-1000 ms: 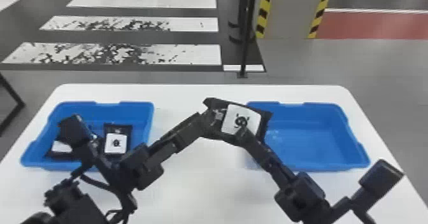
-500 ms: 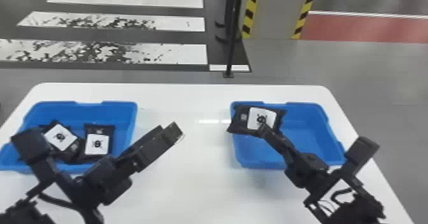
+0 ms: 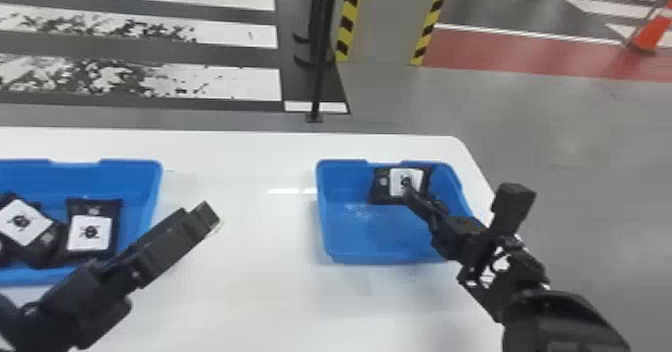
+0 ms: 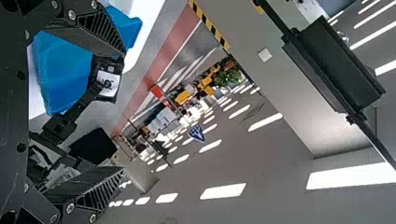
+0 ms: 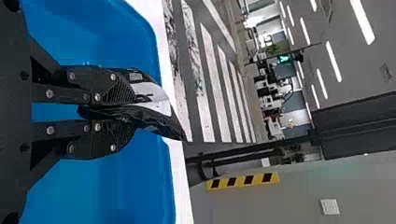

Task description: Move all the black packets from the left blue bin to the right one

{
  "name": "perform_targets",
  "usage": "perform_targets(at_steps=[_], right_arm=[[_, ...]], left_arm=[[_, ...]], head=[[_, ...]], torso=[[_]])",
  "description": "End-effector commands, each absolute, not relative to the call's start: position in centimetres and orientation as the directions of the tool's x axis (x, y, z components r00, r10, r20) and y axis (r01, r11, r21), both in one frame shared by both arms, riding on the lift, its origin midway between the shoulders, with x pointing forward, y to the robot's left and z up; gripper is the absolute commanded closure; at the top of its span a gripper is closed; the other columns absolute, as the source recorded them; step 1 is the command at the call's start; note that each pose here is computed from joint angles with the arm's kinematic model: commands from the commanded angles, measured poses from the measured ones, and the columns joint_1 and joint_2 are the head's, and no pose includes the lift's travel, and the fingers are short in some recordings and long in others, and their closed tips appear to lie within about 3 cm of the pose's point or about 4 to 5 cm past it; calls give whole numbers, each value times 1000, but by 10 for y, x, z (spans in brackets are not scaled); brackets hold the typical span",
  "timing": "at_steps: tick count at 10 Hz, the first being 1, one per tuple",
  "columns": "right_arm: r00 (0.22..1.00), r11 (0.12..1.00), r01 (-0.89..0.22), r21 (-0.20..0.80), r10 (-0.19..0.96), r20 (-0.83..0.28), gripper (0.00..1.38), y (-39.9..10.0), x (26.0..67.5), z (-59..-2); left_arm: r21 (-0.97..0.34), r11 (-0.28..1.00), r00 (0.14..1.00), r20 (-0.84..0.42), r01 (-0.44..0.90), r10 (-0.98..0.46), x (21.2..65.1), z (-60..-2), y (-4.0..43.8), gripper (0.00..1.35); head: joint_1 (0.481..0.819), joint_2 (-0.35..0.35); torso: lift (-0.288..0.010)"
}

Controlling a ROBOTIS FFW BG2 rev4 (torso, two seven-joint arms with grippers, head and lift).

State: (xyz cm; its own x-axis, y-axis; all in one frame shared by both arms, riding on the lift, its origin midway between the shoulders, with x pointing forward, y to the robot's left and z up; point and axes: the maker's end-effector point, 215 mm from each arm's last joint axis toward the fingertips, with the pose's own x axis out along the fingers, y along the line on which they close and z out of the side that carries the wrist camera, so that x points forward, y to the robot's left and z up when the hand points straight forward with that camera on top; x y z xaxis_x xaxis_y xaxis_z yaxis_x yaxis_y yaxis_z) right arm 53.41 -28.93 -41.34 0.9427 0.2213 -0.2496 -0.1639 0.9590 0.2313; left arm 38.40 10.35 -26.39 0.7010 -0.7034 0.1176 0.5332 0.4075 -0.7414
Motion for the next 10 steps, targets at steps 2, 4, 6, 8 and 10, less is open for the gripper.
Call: perform_targets(at_steps=[2, 4, 6, 8, 10], right_arm=[[950, 966, -149, 214, 200, -241, 447, -288, 531, -405], [969, 977, -137, 162, 167, -184, 272, -281, 501, -374], [983, 985, -146, 95, 155, -95, 256, -260, 464, -339], [986, 982, -157, 106, 162, -40, 256, -235, 428, -314], [983, 976, -181, 123, 182, 2, 256, -217, 394, -283]], left_arm=[[-731, 440, 717, 97, 522, -690, 386, -269, 113, 173], [-669, 549, 751, 20, 501, -661, 398, -285, 132, 173], [-609, 663, 809, -59, 435, -585, 410, -302, 166, 173], [-520, 781, 862, -152, 346, -484, 424, -320, 211, 173], [-446, 857, 897, -219, 259, -385, 438, -333, 249, 173]], head=[[695, -222], [695, -212], [695, -180], [695, -107], [695, -34]], torso=[[-140], [-140], [-140], [-140], [-140]])
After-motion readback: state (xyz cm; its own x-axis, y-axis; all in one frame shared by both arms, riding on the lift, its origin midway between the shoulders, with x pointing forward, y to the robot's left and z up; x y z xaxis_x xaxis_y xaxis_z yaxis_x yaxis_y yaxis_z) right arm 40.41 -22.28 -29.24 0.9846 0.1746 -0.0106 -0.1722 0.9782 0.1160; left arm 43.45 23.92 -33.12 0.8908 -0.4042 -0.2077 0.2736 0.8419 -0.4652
